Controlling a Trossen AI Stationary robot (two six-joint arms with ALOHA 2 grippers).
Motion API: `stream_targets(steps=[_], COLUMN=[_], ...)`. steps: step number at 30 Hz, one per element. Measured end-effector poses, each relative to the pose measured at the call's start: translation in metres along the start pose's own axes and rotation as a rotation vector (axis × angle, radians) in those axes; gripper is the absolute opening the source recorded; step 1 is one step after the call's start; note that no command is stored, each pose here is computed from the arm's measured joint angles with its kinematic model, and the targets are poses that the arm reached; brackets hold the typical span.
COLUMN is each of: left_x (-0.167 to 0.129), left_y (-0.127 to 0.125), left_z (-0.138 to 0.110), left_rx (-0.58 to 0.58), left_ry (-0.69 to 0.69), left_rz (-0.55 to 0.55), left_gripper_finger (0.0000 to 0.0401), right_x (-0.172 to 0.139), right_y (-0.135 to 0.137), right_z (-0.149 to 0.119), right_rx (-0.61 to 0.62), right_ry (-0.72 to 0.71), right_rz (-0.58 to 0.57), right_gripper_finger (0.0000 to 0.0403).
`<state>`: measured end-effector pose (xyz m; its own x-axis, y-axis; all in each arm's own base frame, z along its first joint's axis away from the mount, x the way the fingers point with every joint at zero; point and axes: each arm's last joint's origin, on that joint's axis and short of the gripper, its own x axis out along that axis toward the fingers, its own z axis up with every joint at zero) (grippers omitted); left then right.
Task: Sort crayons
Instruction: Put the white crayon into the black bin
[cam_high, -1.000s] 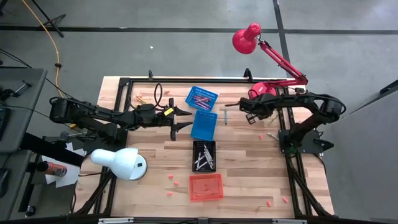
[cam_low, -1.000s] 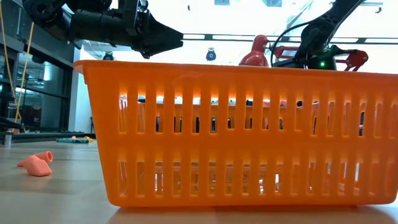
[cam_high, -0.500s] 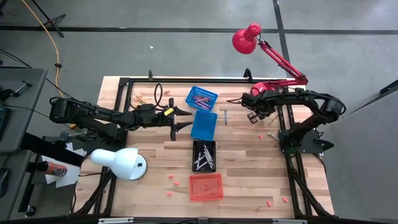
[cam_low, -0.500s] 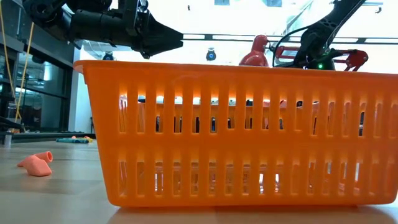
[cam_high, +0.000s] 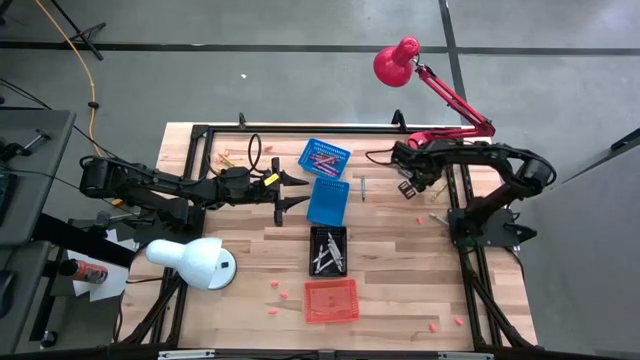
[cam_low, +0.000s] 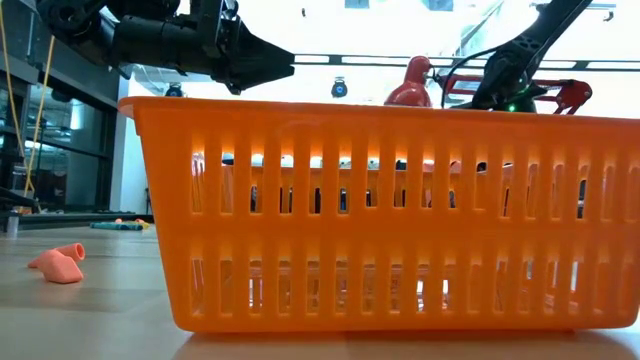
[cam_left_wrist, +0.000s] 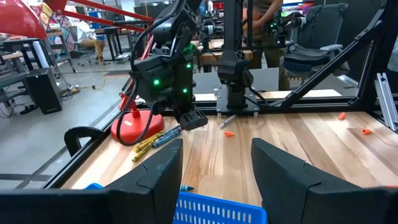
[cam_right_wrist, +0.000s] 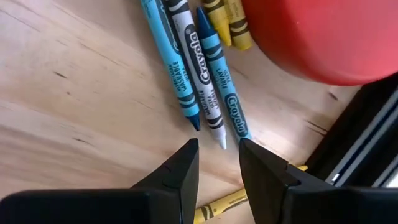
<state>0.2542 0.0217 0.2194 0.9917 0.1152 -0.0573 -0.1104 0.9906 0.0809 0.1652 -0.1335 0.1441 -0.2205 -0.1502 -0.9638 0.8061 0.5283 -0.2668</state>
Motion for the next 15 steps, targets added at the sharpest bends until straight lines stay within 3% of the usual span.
stream_targets(steps=[15], left_x=[0.0], left_y=[0.0], left_z=[0.0], left_rx=[0.0], left_ry=[0.001], left_rz=[0.0], left_gripper_finger=[0.0177], right_x=[0.005], right_y=[-0.015], right_z=[0.008], right_rx=[-0.023], right_ry=[0.004], right_rz=[0.09], right_gripper_finger=[0.011])
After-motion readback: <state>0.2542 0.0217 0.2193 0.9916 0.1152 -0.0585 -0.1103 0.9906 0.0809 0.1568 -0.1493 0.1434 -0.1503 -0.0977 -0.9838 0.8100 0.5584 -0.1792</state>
